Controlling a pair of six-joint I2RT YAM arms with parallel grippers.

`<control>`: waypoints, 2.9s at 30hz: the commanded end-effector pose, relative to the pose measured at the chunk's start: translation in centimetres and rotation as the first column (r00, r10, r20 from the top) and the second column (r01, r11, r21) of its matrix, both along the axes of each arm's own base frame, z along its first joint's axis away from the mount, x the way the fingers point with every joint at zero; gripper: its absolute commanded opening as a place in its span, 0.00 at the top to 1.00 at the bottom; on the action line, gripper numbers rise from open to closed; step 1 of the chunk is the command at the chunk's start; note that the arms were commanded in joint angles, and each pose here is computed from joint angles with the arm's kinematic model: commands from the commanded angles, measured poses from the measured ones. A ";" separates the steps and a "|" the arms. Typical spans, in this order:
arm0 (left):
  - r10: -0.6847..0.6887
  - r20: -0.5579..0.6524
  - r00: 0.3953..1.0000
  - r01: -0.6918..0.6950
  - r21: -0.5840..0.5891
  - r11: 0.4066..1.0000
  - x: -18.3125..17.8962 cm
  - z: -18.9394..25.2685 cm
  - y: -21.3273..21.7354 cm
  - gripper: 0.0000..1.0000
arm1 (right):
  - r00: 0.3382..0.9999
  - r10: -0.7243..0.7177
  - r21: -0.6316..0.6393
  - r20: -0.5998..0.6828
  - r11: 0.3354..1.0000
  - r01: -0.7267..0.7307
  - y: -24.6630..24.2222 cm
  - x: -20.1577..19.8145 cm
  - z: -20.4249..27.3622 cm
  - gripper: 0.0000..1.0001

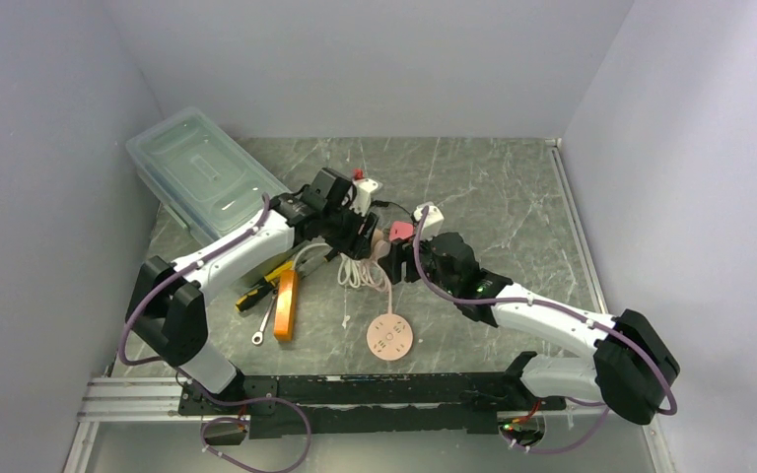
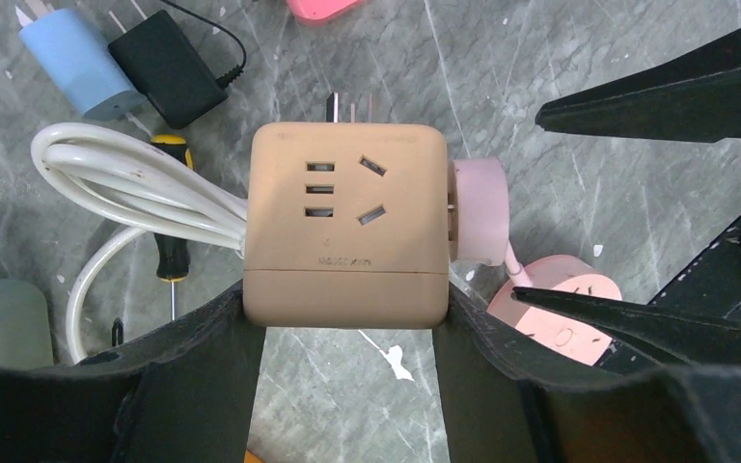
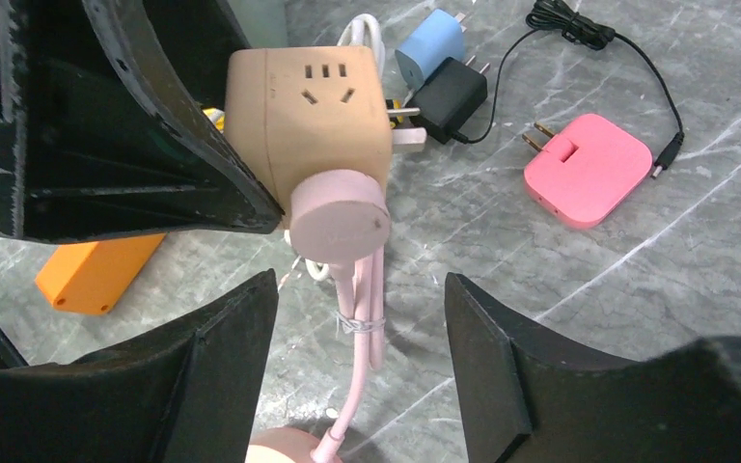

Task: Pull the plug off the socket
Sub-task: Remove the plug from the socket.

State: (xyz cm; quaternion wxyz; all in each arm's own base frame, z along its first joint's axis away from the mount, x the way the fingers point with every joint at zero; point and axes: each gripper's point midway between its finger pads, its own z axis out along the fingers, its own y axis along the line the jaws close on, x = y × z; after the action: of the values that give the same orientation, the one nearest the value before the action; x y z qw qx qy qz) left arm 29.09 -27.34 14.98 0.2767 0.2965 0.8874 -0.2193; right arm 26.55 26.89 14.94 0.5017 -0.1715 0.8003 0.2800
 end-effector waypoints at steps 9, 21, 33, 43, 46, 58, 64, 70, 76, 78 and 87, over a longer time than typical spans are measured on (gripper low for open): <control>-0.092 0.046 0.995 0.091 0.021 0.996 -1.1 0.4 -2.2 1.00 | 0.999 0.014 0.028 0.046 0.999 -0.016 1.1 0.8 2.0 0.43; -0.152 0.044 0.987 0.151 0.024 0.988 -2.3 0.2 -3.2 1.00 | 0.999 -0.005 0.006 0.038 1.000 0.004 1.1 1.3 1.3 0.49; -0.167 0.055 0.984 0.163 0.065 0.984 -2.7 -0.2 -3.4 1.00 | 0.997 -0.058 -0.013 0.056 0.998 0.059 0.1 1.8 1.1 0.94; -0.070 0.031 0.997 0.067 0.087 0.994 -1.2 -1.3 -2.7 1.00 | 0.974 -0.158 -0.025 0.161 0.986 0.164 -0.5 0.9 2.5 1.00; -0.054 0.016 0.998 0.053 0.071 0.996 -0.8 -1.3 -2.6 1.00 | 0.972 -0.132 -0.040 0.194 0.989 0.142 0.7 -0.1 2.9 1.00; -0.106 0.048 0.993 0.103 0.046 0.994 -1.0 -0.6 -2.4 1.00 | 0.985 0.082 0.067 0.153 0.993 -0.094 1.3 -1.6 3.4 1.00; -0.096 0.058 0.994 0.093 0.049 0.994 -0.7 -0.5 -2.3 1.00 | 0.976 0.156 0.095 0.150 0.981 -0.171 1.4 -2.0 3.6 1.00; -0.092 0.069 0.993 0.091 0.020 0.996 -0.7 0.1 -2.6 1.00 | 0.980 -0.037 -0.023 0.195 0.999 0.042 0.8 -1.0 3.0 1.00; -0.094 0.073 0.993 0.094 -0.002 0.996 -0.8 0.6 -2.8 1.00 | 0.962 -0.131 -0.106 0.241 0.981 0.160 0.8 -0.9 2.7 1.00; -0.095 0.073 0.993 0.096 0.000 0.995 -0.9 0.5 -2.7 1.00 | 0.964 -0.123 -0.101 0.235 0.983 0.150 1.0 -1.0 2.7 1.00; -0.094 0.077 0.993 0.094 0.015 0.995 -0.8 0.4 -2.5 1.00 | 0.984 0.094 0.094 0.153 0.990 -0.109 1.7 -1.8 3.8 1.00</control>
State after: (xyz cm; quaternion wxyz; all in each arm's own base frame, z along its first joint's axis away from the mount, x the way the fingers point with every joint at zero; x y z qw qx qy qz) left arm 26.39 -29.86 13.71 0.2492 0.3567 0.8720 -0.2245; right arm 24.99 26.65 13.84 0.5415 -0.2055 0.7912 0.1963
